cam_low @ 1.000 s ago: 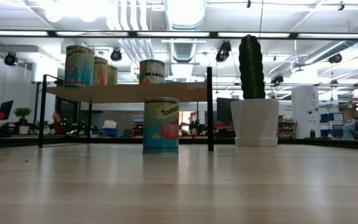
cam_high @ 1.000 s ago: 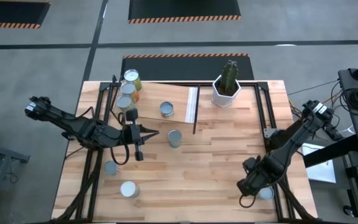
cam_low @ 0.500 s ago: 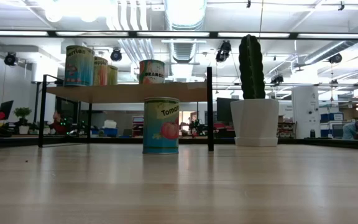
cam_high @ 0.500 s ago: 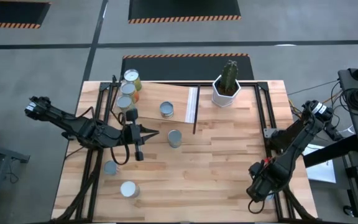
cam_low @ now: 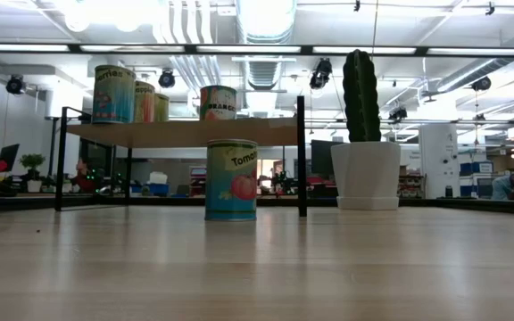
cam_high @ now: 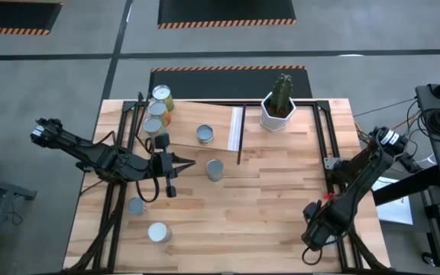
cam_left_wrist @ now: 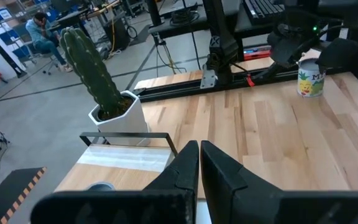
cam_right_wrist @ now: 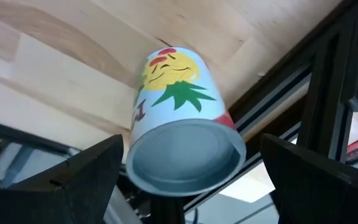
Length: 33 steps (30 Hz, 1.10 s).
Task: Pick and place cans onto a shelf
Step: Put the canned mixed fruits on the shelf
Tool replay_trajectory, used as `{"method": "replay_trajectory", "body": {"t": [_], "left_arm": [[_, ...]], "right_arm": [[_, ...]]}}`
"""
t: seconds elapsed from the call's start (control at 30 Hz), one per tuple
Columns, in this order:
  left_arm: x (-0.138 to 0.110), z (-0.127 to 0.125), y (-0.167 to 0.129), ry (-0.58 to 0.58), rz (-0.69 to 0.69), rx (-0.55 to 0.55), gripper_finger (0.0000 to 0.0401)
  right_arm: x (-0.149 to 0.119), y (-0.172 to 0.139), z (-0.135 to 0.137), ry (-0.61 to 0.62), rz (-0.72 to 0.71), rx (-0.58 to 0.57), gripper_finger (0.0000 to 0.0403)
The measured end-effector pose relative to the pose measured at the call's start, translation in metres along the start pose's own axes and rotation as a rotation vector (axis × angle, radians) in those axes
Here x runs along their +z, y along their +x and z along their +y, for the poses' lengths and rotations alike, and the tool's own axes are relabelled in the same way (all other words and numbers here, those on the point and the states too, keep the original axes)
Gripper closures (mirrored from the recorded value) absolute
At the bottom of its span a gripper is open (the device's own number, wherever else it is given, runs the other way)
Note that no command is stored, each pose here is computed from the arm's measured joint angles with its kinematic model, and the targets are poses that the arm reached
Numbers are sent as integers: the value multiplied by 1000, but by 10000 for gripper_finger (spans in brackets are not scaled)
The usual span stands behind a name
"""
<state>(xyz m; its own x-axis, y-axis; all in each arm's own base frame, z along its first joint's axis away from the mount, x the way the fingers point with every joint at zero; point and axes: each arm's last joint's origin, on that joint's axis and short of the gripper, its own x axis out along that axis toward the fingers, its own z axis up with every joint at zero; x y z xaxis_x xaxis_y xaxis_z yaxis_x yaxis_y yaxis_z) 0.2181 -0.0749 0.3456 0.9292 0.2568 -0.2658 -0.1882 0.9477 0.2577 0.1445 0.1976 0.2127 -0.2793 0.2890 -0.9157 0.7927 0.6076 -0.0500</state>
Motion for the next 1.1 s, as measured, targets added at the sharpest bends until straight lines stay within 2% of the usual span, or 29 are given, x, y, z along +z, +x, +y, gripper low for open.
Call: {"method": "replay_trajectory", "body": {"t": [0.23, 0.53, 0.7, 0.87, 1.1], "left_arm": [[0, 0, 0, 0, 0, 0, 401], [0, 0, 0, 8, 0, 0, 401], [-6, -2, 2, 15, -4, -1, 401], [-14, -2, 1, 14, -58, 3, 401], [-20, 8, -12, -15, -130, 12, 401]], "right_arm": [[4, 13, 7, -17, -2, -54, 41], [3, 11, 6, -32, 8, -46, 124], [0, 0, 7, -35, -10, 0, 127], [0, -22, 16, -42, -151, 102, 109], [6, -77, 27, -94, -379, 206, 118]]}}
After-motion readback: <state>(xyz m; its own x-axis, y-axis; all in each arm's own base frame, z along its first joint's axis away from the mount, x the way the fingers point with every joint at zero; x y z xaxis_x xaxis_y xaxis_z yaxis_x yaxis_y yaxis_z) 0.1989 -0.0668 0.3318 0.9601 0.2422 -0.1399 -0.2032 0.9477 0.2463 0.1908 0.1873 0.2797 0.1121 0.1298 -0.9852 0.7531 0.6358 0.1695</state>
